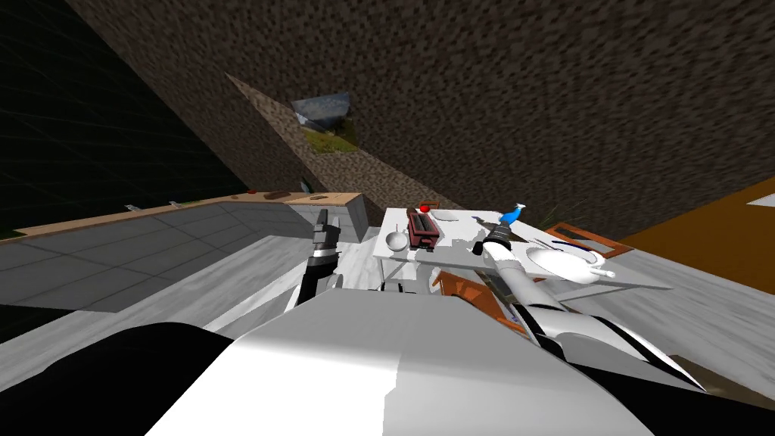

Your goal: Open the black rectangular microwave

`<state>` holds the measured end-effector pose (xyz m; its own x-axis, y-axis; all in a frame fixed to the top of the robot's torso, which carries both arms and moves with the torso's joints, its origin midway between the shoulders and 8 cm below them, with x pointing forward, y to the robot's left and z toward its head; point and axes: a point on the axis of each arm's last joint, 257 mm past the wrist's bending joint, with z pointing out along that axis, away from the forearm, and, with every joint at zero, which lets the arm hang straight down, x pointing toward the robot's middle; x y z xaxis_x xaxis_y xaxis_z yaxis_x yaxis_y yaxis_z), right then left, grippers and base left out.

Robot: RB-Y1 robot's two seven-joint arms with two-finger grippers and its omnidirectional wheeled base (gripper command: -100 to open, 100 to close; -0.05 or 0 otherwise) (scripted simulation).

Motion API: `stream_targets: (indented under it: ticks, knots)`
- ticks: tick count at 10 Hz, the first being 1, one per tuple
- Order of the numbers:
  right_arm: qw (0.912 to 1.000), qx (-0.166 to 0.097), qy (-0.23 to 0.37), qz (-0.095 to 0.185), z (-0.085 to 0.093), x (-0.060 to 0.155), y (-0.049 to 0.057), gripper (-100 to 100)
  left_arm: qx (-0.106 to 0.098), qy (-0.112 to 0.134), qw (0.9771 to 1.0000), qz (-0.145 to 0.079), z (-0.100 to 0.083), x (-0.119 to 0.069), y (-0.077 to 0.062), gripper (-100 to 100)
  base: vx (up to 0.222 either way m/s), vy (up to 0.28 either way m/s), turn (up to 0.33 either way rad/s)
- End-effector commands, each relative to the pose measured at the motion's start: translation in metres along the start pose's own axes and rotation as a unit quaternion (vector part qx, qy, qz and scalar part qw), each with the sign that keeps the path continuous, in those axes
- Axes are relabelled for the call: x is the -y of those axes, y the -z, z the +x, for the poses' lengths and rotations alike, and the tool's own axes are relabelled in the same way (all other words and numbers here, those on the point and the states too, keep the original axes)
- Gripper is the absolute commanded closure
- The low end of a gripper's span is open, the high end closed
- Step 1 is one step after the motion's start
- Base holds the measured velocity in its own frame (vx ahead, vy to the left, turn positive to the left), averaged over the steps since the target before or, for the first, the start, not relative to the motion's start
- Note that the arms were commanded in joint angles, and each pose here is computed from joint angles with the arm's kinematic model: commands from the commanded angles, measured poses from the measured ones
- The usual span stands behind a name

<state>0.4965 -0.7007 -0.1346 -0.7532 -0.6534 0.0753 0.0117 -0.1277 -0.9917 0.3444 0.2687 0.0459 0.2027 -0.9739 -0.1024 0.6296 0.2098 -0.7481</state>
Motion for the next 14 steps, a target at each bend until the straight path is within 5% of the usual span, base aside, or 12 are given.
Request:
stream_targets:
  ticks: [1,3,4,6,7,8,9,12,13,14]
  knots:
    - [0.9996,-0.028,0.002,-0.001,0.048,0.001,-0.007,-100,0.0,0.0,1.0,0.0,0.0,0.0,0.0,0,-0.014,0.036,0.369]
    - [0.9973,-0.072,0.016,-0.007,0.127,-0.003,-0.013,-100,0.0,0.0,1.0,0.0,0.0,0.0,0.0,0,-0.04,0.067,0.44]
    - [0.9971,-0.072,0.025,0.004,0.13,0.011,-0.017,-100,0.0,0.0,1.0,0.0,0.0,0.0,0.0,0,-0.047,0.073,0.19]
    - [0.9971,-0.076,0.005,0.0,0.136,0.005,-0.016,-100,0.0,0.0,1.0,0.0,0.0,0.0,0.0,0,-0.007,0.012,0.008]
    - [0.9949,-0.099,0.015,0.002,0.178,0.011,-0.018,-100,0.0,0.0,1.0,0.0,0.0,0.0,0.0,0,-0.01,0.02,0.312]
    - [0.995,-0.099,0.007,0.003,0.178,0.011,-0.018,-100,0.0,0.0,1.0,0.0,0.0,0.0,0.0,0,-0.012,0.023,0.236]
    - [0.9924,-0.122,0.018,0.005,0.219,0.019,-0.018,-100,0.0,0.0,1.0,0.0,0.0,0.0,0.0,0,-0.016,0.051,0.301]
    - [0.9926,-0.121,0.013,0.006,0.216,0.018,-0.019,-100,0.0,0.0,1.0,0.0,0.0,0.0,0.0,0,-0.01,0.025,0.055]
    - [0.9903,-0.137,0.017,-0.012,0.25,0.002,-0.011,-100,0.0,0.0,1.0,0.0,0.0,0.0,0.0,0,-0.04,0.008,0.315]
    - [0.9911,-0.132,0.009,-0.018,0.244,-0.005,-0.01,-100,0.0,0.0,1.0,0.0,0.0,0.0,0.0,0,-0.048,0.009,0.215]
